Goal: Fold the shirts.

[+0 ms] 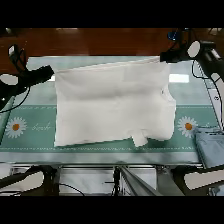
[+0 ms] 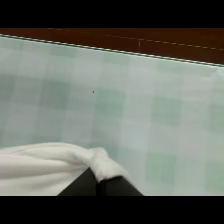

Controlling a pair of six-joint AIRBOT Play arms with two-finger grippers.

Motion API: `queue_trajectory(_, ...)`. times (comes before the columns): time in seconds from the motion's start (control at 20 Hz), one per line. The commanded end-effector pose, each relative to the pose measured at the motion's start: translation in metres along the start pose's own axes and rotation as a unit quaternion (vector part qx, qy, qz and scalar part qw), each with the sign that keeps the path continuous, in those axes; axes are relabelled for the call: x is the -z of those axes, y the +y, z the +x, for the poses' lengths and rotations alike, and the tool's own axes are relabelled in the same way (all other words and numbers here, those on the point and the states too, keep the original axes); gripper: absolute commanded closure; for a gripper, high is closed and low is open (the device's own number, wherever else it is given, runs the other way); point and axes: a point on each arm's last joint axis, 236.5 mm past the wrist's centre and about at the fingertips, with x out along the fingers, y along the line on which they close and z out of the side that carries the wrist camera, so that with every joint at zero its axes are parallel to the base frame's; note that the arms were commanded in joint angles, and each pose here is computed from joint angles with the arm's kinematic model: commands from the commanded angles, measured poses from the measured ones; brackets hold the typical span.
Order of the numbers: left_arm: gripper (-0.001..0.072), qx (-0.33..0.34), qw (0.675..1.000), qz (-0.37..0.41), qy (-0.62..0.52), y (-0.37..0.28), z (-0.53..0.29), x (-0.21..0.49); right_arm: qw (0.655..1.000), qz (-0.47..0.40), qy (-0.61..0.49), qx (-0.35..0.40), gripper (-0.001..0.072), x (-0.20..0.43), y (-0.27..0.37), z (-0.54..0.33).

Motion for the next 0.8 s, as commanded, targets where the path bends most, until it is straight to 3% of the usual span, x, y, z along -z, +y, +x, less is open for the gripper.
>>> queue_trajectory(0.0,0.0675,-0.003,1.000,0.015,0.010,0.001,0.018,0.007,1.000,0.006,-0.006,0.002,0.0694,0.004,-0.001,0.022)
queue_trajectory(0.2,0.0675,0.014,0.999,0.021,0.046,-0.007,0.023,0.022,0.998,0.016,0.055,0.001,0.0694,0.035,-0.001,0.025)
queue_trajectory(0.4,0.0676,0.063,0.978,0.026,0.198,-0.022,-0.015,0.054,0.989,0.013,0.149,0.009,0.0694,0.066,-0.012,-0.027)
queue_trajectory(0.55,0.0676,0.026,0.956,0.030,0.290,-0.006,-0.041,0.079,0.966,0.018,0.259,0.006,0.0694,0.111,-0.016,-0.063)
queue_trajectory(0.75,0.0676,-0.001,0.949,0.030,0.315,0.009,-0.043,0.091,0.938,0.022,0.346,-0.008,0.0694,0.150,-0.011,-0.074)
